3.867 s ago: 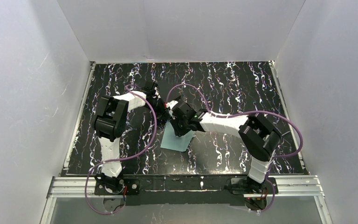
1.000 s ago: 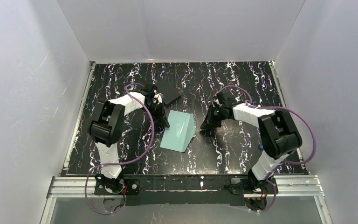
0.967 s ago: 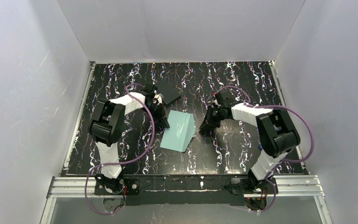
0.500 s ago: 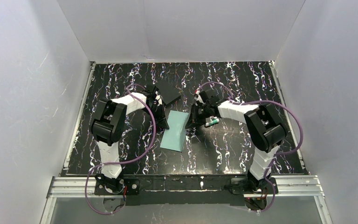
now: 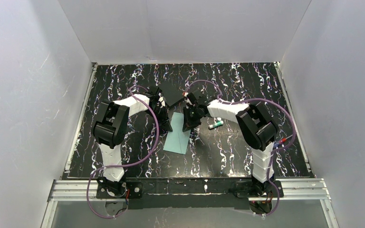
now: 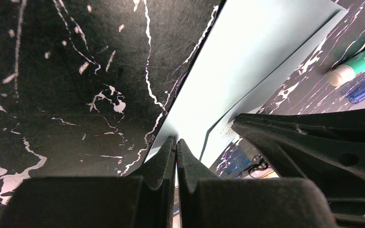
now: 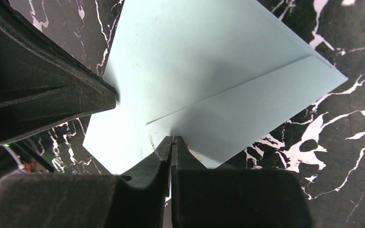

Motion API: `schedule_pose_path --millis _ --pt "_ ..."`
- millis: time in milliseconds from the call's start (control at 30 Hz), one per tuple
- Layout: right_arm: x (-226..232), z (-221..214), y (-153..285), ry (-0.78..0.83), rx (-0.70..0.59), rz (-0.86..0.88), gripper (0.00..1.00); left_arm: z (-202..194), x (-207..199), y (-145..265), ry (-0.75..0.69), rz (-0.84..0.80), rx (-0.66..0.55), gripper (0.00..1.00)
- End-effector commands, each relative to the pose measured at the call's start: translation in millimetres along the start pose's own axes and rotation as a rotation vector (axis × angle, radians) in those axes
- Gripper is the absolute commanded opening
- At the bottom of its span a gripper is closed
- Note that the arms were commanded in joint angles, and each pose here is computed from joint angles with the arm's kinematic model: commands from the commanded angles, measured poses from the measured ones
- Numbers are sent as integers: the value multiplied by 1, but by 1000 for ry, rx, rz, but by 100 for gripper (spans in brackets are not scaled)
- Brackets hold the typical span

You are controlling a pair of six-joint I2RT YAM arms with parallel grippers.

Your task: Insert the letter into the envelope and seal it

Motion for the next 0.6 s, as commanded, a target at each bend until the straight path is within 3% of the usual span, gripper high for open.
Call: schedule_pose_path --millis 0,233,367,567 --pt "-2 -4 -7 104 30 -146 11 -7 7 -8 6 62 21 0" --pt "3 -45 -20 419 47 -419 7 -10 13 -14 26 64 32 0" --pt "5 -74 -32 528 60 -413 8 -14 17 -19 58 41 48 0" --pt "8 -88 -25 549 32 -312 13 -19 24 -25 81 44 61 0"
Point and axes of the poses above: each gripper's point midway between its finger pads, its own y axis back along the fingers, its own x axis along the line the jaws close on, z = x × y, the point moved 7 cm from there along y, back along the fingers, and after that the axes turned 2 degrees about y, right-handed, at the moved point
